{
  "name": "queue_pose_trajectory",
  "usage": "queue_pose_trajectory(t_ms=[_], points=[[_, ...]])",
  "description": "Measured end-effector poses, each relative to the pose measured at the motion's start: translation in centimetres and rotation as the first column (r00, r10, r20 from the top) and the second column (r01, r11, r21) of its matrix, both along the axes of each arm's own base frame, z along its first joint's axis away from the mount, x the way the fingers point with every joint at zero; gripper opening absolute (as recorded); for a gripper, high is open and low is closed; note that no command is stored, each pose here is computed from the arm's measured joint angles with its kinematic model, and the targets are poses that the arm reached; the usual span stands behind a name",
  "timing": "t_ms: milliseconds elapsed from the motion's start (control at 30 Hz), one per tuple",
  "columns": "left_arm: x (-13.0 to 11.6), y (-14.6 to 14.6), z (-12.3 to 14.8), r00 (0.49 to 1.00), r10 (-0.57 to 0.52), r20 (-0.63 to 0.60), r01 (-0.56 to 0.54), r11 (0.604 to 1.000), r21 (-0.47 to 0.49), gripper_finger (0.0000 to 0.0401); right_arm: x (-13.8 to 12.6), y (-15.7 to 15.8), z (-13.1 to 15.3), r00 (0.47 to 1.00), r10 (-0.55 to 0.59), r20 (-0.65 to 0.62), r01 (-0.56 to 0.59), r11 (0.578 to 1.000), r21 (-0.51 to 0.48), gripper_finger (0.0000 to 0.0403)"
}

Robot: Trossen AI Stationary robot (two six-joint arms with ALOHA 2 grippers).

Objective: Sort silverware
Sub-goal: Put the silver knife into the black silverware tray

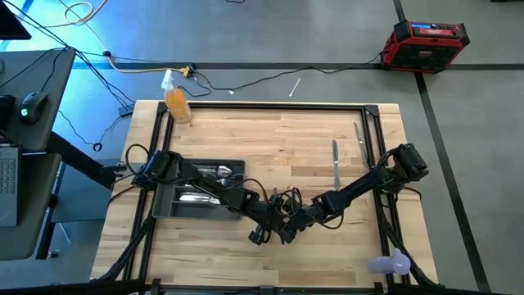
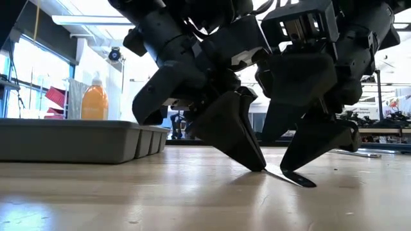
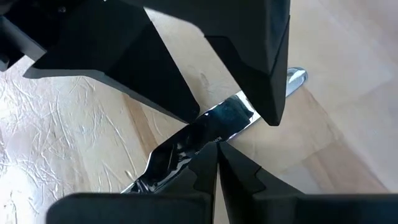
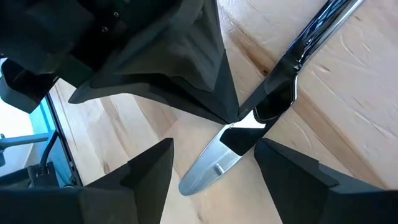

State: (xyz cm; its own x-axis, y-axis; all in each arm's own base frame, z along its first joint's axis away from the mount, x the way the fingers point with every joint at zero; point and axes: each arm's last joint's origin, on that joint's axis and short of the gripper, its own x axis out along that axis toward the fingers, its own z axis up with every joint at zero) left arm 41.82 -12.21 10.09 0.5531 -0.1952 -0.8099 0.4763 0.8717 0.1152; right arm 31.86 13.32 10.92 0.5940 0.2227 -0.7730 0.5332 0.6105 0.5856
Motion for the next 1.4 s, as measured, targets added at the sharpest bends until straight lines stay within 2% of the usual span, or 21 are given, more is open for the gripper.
queue_pose_trajectory(t_ms=[200,367,700,1033,1167,1400], points=[[-0.2,-0.2,0.0,1.0,-0.001,-0.016,0.0,1.0,-0.006,0.0,0.2,0.2,0.5,0.999,0.027,0.043,-0.027,1.0,-0.006,0.0224],[-0.2,-0.3,0.0,1.0,0.014,-0.02,-0.014,1.0,-0.01,0.0,-0.2,-0.1,1.1,1.0,0.001,0.017,0.0,0.999,-0.047,0.0224],[-1.0,-0.5,2.5,1.0,0.024,-0.012,-0.024,1.0,-0.008,0.0,-0.7,-0.5,1.1,0.997,-0.059,-0.046,0.057,0.997,-0.059,0.0224],[-0.2,0.6,0.1,0.998,0.045,-0.04,-0.046,0.999,-0.028,0.0,0.1,-0.5,-0.4,0.999,-0.019,-0.031,0.019,1.0,-0.011,0.0224],[0.1,1.0,-0.2,0.998,0.041,-0.041,-0.043,0.997,-0.061,0.0,0.5,-0.8,-0.4,1.0,-0.001,-0.016,0.001,1.0,0.012,0.0224],[0.2,1.0,-0.3,0.998,0.043,-0.035,-0.045,0.997,-0.064,0.0,0.7,-0.9,-0.4,1.0,0.0,0.015,-0.001,1.0,0.018,0.0224]])
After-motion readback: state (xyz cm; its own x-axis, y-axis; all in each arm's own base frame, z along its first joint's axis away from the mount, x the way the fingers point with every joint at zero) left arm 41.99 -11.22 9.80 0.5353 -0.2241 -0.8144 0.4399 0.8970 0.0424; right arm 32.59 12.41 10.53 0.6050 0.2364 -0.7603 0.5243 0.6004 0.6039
